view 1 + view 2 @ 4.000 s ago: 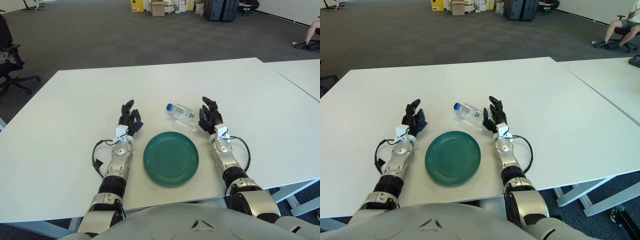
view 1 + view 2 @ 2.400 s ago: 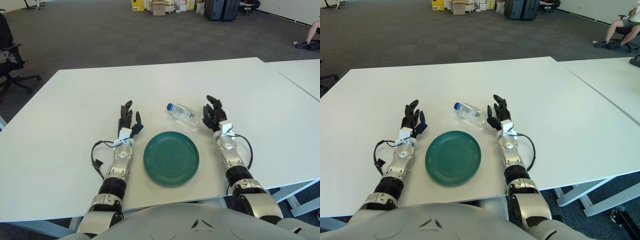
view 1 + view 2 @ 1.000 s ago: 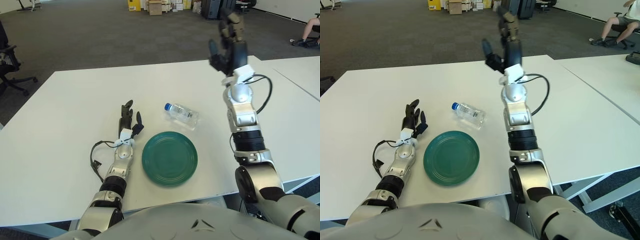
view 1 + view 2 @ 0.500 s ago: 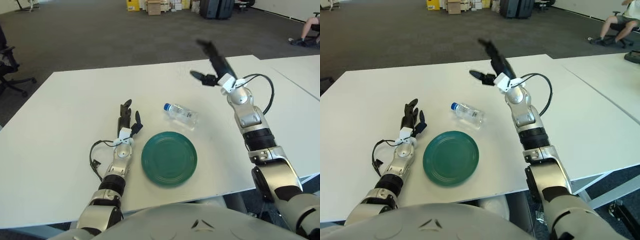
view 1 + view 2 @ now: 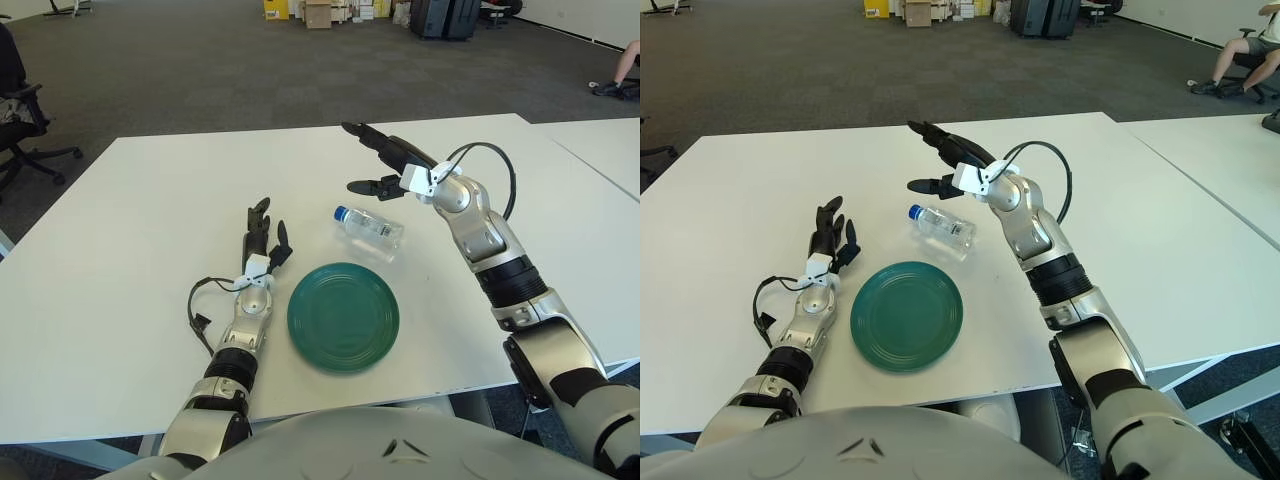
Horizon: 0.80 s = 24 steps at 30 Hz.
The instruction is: Put the bottle into the plate.
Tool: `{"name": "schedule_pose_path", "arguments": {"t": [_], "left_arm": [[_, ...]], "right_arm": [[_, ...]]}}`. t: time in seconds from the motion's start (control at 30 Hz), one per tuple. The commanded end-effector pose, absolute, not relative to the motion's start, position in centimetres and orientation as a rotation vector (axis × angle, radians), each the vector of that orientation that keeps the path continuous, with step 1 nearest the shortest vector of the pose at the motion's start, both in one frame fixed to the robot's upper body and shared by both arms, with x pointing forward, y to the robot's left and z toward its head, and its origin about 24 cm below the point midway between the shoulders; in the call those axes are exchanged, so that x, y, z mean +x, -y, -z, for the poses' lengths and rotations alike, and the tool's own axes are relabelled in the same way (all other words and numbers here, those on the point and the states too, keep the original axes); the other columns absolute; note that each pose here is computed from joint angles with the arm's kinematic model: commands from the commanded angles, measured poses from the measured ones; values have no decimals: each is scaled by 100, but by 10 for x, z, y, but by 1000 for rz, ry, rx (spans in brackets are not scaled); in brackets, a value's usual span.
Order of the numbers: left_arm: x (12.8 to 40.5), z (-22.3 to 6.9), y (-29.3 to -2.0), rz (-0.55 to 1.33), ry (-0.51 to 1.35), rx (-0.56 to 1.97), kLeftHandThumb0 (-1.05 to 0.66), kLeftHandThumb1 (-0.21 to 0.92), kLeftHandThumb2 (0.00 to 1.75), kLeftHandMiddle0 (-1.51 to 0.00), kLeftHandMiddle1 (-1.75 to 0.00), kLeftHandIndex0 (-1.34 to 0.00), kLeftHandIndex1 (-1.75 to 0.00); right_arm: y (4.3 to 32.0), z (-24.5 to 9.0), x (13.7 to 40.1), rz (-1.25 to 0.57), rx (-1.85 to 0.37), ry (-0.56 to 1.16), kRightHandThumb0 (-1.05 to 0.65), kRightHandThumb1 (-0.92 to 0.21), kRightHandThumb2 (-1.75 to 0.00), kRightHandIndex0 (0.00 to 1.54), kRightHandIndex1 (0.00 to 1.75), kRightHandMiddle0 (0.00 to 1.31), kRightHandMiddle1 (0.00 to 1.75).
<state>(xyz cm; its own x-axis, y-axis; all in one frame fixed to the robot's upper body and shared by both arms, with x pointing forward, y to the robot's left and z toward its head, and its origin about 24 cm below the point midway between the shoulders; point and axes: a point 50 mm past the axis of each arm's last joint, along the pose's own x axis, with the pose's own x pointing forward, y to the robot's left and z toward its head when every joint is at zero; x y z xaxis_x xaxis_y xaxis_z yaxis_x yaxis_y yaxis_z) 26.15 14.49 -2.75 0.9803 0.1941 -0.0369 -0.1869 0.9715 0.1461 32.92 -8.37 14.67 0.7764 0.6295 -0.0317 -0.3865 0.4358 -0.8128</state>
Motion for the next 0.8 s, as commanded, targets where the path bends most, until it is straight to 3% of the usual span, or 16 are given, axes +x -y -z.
{"name": "schedule_pose_path", "arguments": {"t": [0.0,0.37,0.77], "left_arm": [[266,25,-145,-193,-48,144,-84,92,89,-35,0,0,-71],[266,23,-145,-202,-36,136,-83,92,87,-34,0,0,-69],[267,23,-147,-218,-38,132,-83,92,90,-34,0,0,-69]], "right_arm": [[89,-146,334,-632,-1014,263,-105,-92,-39,0,0,0,0],[85,-135,347,-604,-1121,250,-105,-92,-41,0,0,0,0],[84,-116,348,-561,-1125,300,-105,-92,-30,0,0,0,0]]}}
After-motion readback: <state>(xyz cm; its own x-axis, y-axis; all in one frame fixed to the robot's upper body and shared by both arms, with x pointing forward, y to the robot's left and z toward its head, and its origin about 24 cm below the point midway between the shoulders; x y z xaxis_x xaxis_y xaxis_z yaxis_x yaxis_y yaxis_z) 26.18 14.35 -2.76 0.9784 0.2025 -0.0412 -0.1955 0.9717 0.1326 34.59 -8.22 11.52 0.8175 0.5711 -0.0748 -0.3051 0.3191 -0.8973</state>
